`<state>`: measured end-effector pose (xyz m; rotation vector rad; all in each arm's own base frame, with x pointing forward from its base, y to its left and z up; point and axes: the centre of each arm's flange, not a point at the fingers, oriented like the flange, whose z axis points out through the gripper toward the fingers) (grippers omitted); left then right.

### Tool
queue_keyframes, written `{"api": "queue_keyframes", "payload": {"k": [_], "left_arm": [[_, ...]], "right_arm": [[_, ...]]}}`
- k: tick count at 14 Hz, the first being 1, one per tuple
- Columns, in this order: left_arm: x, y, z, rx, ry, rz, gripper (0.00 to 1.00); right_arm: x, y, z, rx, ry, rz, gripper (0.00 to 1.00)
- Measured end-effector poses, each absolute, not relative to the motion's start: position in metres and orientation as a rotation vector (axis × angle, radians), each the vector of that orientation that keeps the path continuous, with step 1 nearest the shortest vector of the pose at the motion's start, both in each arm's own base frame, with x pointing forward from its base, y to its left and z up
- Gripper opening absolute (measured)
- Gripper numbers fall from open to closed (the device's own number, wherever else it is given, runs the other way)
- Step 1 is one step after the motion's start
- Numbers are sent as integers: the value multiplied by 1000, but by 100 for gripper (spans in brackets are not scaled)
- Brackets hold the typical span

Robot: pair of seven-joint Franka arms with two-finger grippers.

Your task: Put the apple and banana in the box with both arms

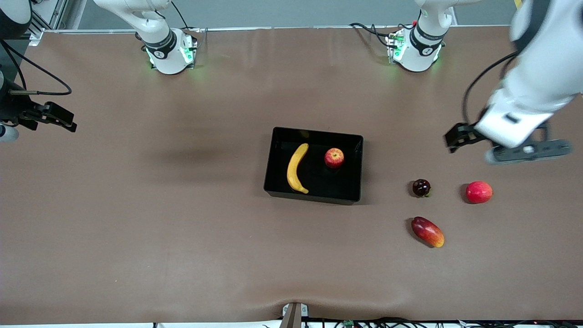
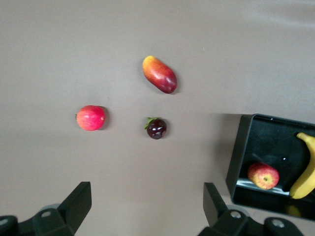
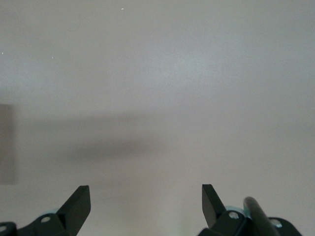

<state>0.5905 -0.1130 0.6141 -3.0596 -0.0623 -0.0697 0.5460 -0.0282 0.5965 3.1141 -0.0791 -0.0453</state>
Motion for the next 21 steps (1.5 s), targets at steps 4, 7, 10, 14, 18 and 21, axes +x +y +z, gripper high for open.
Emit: {"api": "queue_keyframes", "payload": {"k": [4,7,10,14,18,21], "left_arm": [[563,-95,631,-3021,3,-55,100],[542,-73,651,-3049,74,-57,100],[530,-52,661,-3077,83,-69,100],[529,-50,657,-3082,85,-55,100],[529,-50,656,-3082,84,-54,100],[529,-48,658,-3083,79,-61,100]], "right_arm": [[546,-28,597,3114,-79,-45,100],[546,-28,597,3114,-80,-45,100],[546,-28,596,3114,-80,-45,100],[546,-29,596,3114,-80,-45,100],[546,-29,596,3114,-80,-45,100],[546,-29,596,3114,-80,-45,100]]}}
